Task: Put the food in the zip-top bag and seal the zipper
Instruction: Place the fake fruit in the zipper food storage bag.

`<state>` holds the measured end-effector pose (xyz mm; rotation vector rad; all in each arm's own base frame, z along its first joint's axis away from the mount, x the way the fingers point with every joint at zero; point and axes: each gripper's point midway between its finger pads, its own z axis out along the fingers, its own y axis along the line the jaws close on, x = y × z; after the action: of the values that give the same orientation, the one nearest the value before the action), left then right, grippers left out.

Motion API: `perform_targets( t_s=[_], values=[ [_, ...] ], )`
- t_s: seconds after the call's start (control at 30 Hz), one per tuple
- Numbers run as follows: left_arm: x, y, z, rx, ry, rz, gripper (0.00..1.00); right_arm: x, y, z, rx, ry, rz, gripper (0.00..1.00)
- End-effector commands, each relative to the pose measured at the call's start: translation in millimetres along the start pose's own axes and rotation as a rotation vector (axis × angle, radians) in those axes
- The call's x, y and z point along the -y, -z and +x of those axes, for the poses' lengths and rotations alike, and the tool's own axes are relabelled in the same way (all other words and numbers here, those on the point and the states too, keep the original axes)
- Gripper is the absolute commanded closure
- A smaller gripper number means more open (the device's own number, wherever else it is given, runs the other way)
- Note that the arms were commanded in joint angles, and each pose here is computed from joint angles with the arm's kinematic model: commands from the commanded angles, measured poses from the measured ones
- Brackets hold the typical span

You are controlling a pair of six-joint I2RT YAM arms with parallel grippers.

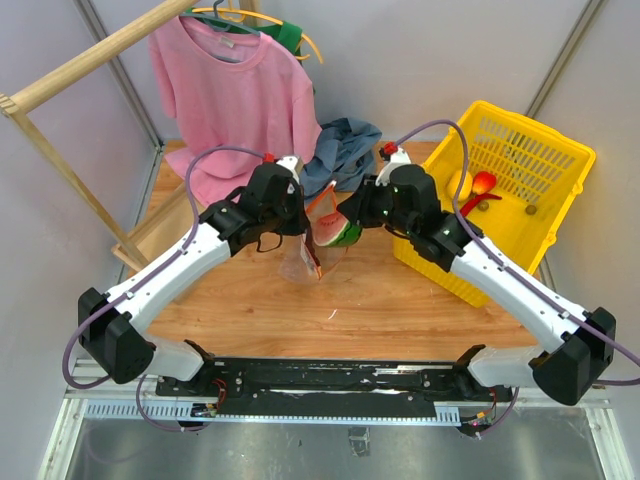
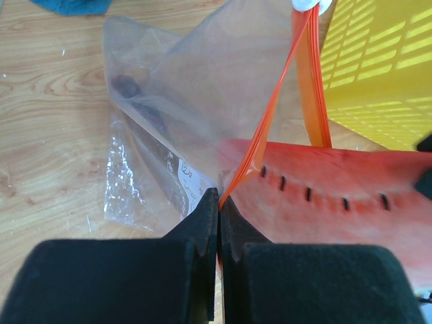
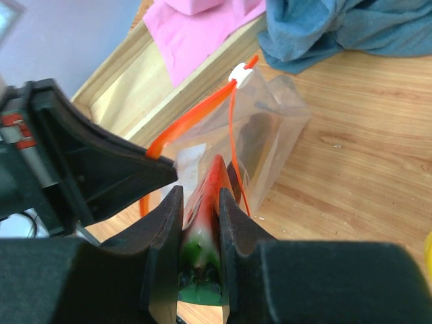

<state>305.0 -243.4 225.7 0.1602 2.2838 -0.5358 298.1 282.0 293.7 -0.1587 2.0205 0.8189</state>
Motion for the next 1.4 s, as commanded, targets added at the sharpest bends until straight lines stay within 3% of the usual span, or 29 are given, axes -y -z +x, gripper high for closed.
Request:
perform_targets(
  t_s=[0.0, 0.33, 0.63, 0.83, 0.87, 1.03, 1.13, 1.37],
  values=[
    [23, 10, -15, 0.042, 0.009, 0.07, 1.0, -4, -11, -4, 0.098, -0.03, -0.013, 0.99],
    [44, 13, -14, 0.035, 0.037, 0.158, 1.0, -12, -31, 4, 0.258, 0.025, -0.108, 0.99],
    [59, 19, -9, 0.023, 0.051, 0.218, 1.0, -10, -44, 12, 0.356, 0.138, -0.032, 0.99],
    [61, 17, -6, 0.016, 0.053, 0.224, 1.0, -7, -59, 28, 0.323, 0.185, -0.019, 0.76],
    [60, 18, -7, 0.021, 0.052, 0.22, 1.0, -5, -60, 32, 0.317, 0.189, -0.02, 0.67],
    [48, 14, -8, 0.033, 0.049, 0.161, 1.0, -9, -56, 35, 0.302, 0.23, -0.05, 0.41],
    [40, 11, -7, 0.035, 0.045, 0.118, 1.0, -12, -49, 34, 0.283, 0.263, -0.063, 0.36],
    [22, 12, -10, 0.053, 0.041, 0.043, 1.0, -19, -19, 25, 0.224, 0.362, -0.078, 0.35]
  ],
)
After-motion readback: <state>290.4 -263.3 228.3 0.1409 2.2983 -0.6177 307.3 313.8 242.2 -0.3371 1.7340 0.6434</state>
